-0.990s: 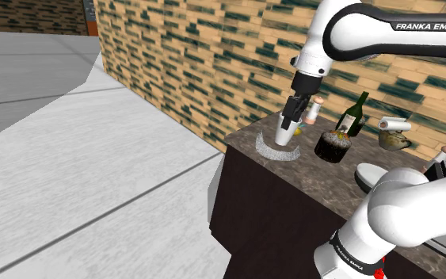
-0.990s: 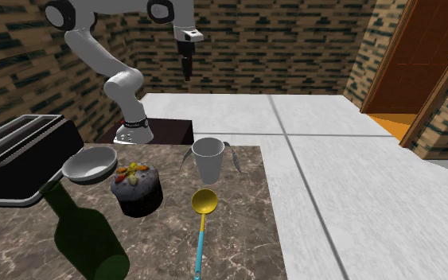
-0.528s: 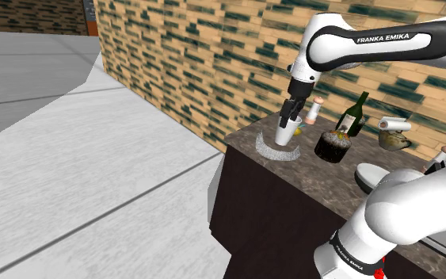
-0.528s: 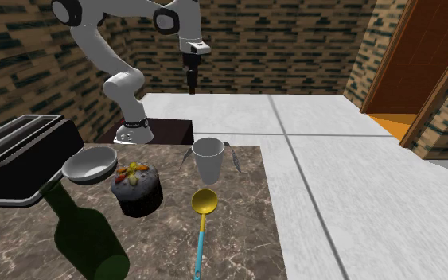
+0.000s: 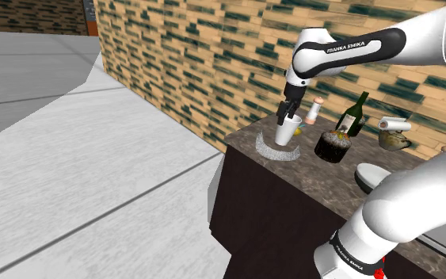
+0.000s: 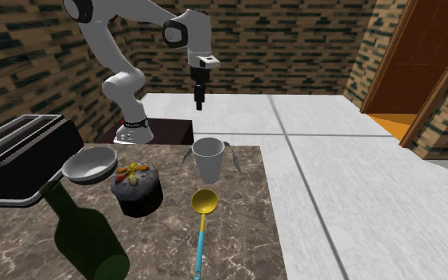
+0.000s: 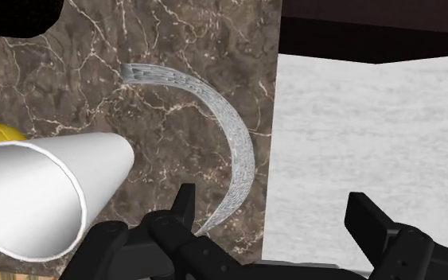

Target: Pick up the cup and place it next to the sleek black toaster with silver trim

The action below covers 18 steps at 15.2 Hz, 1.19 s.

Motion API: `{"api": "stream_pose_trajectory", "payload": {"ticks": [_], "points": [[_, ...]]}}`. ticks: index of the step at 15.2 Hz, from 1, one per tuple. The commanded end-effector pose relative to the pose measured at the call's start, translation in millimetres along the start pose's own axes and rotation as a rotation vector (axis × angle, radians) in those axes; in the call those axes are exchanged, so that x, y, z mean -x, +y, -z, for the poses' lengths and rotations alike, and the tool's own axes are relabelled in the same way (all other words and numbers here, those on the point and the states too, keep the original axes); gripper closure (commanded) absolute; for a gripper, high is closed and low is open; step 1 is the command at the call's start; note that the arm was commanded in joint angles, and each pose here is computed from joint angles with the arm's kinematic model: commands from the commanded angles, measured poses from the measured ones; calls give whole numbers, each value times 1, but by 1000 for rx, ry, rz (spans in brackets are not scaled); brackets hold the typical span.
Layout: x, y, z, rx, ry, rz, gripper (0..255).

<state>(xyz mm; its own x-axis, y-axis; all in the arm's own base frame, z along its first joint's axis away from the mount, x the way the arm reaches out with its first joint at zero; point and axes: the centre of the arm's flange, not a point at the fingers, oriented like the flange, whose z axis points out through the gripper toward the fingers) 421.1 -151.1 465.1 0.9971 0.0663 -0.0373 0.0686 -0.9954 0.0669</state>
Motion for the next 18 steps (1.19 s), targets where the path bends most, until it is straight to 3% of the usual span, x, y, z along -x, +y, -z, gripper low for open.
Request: {"api": "stream_pose_trajectory", "payload": {"ticks": [1,12,18], "points": [[-10,23,-11,15,-3,-8,0],[-60,136,-57,88,-18,-52,0],[-59,139,-89,88,-18,-52,0]]}}
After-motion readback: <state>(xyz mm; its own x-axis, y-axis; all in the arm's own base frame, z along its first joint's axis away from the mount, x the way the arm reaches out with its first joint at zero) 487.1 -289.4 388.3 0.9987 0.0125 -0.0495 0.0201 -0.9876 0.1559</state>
